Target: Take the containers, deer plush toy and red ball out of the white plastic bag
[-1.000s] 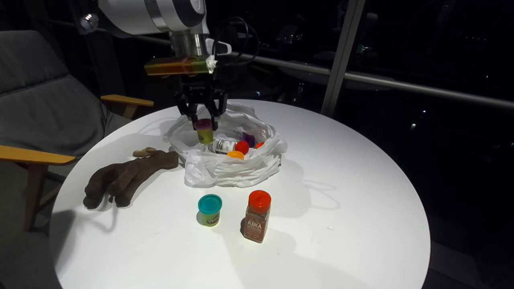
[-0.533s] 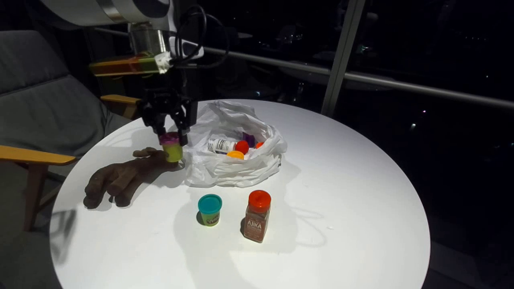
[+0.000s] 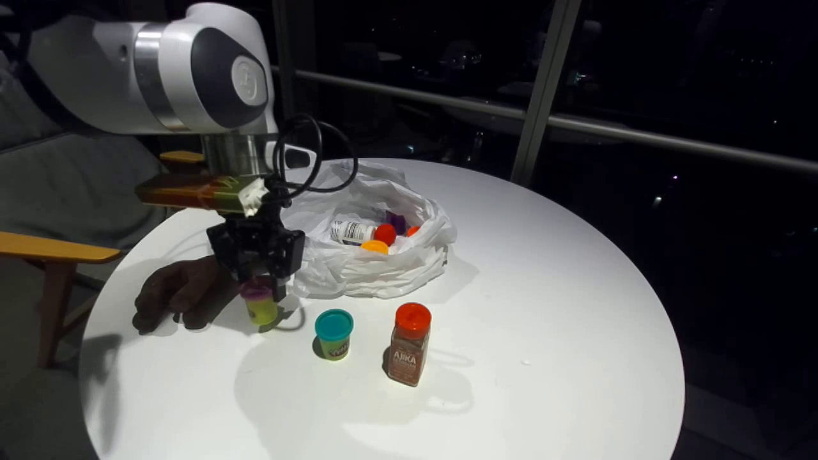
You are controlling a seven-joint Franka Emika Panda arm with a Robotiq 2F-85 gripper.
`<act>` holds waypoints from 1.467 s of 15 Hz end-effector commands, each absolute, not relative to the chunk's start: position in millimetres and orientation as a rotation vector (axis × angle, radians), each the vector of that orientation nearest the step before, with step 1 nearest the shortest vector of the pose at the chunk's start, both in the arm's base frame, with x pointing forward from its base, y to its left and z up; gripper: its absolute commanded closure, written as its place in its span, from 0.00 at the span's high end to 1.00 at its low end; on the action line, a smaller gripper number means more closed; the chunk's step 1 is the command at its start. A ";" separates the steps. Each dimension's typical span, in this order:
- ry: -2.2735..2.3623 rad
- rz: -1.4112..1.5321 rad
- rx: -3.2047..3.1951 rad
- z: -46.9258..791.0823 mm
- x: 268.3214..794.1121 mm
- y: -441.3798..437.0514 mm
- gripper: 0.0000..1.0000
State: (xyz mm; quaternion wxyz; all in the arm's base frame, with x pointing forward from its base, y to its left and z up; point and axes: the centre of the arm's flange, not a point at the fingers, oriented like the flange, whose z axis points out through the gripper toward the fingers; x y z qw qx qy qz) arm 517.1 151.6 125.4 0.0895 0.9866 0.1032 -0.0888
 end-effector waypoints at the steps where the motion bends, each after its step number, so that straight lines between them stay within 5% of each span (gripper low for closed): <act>1: 0.295 -0.291 2.944 94.6 519.7 134.1 0.28; 2: 0.293 -0.312 2.938 88.1 517.8 129.3 0.28; 3: 0.305 -0.315 2.946 94.7 516.7 131.1 0.47; 4: 0.308 -0.305 2.949 99.0 519.7 130.4 0.78; 6: 0.322 -0.256 2.954 120.6 522.6 133.8 0.79; 9: 0.330 -0.178 2.946 180.6 535.1 147.7 0.99; 15: 0.287 -0.065 2.968 254.9 579.3 136.2 1.00; 22: 0.324 -0.082 3.068 242.1 622.5 93.9 1.00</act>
